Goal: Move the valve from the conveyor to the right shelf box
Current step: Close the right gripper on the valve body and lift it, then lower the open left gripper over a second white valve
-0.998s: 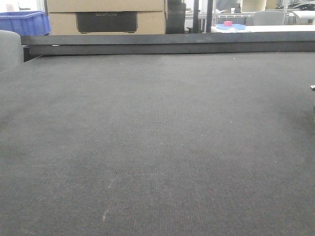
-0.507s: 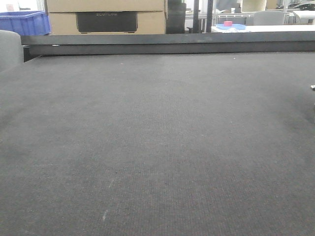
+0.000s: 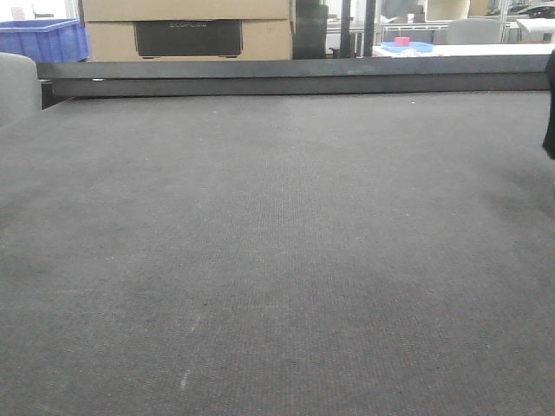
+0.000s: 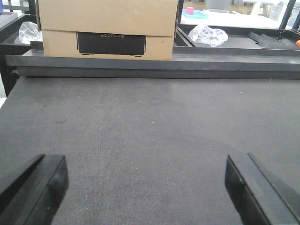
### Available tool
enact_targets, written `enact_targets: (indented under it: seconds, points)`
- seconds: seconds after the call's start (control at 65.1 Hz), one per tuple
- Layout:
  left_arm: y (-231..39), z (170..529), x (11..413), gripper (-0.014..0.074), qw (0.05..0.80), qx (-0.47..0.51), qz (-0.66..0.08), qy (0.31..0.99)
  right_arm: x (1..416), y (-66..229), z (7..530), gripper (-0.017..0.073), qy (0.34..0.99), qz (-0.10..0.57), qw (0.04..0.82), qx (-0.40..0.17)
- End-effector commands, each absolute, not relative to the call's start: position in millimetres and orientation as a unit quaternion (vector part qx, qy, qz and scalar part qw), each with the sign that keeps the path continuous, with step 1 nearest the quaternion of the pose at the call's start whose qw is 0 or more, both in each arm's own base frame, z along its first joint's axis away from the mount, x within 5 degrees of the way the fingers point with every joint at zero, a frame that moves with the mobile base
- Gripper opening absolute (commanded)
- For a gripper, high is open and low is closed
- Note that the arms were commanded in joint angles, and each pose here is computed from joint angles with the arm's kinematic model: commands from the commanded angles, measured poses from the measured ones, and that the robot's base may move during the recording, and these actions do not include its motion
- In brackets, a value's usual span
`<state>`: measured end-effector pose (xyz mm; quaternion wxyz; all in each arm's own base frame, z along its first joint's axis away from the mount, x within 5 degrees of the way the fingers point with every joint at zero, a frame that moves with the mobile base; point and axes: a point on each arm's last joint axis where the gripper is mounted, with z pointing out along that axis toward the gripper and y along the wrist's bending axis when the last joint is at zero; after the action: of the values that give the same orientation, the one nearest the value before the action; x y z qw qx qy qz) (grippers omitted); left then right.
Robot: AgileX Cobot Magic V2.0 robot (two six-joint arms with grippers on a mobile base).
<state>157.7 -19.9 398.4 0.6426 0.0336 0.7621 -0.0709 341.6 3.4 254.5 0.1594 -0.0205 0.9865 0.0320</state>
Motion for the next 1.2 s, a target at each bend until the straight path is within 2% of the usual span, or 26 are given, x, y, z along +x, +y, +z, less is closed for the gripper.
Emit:
enact_targets:
  seconds: [0.0, 0.368, 0.461, 0.522, 0.629, 0.829, 0.967, 1.182]
  points:
    - [-21.2, 401.9, 157.1, 0.0582, 0.647, 0.032, -0.078, 0.758, 348.1, 0.2, 252.0, 0.0568, 0.985, 0.026, 0.171, -0.02]
    - [-21.7, 399.0, 156.5, 0.0582, 0.634, 0.035, -0.079, 0.768, 355.1, 12.4, 242.9, 0.0568, 0.983, 0.028, 0.176, -0.036]
    - [-21.7, 398.8, 156.5, 0.0582, 0.633, 0.035, -0.079, 0.769, 354.9, 12.4, 242.8, 0.0536, 0.983, 0.028, 0.175, -0.036]
    - [-21.7, 398.8, 156.5, 0.0582, 0.633, 0.035, -0.079, 0.769, 354.5, 12.5, 242.7, 0.0483, 0.984, 0.028, 0.173, -0.036]
    - [-21.7, 398.5, 156.4, 0.0582, 0.632, 0.035, -0.079, 0.77, 352.8, 12.5, 242.1, 0.0301, 0.985, 0.029, 0.163, -0.037]
    - [-21.5, 398.6, 156.5, 0.0582, 0.633, 0.037, -0.076, 0.77, 348.3, 11.2, 240.6, -0.0163, 0.989, 0.021, 0.137, -0.043]
    - [-21.9, 395.8, 155.8, 0.0582, 0.62, 0.039, -0.077, 0.78, 342.8, 10.9, 255.6, -0.0154, 0.986, 0.02, 0.159, -0.044]
    - [-20.8, 391.8, 154.5, 0.0582, 0.595, 0.039, -0.076, 0.8, 316.2, 11.5, 310.6, -0.0154, 0.968, 0.025, 0.245, -0.042]
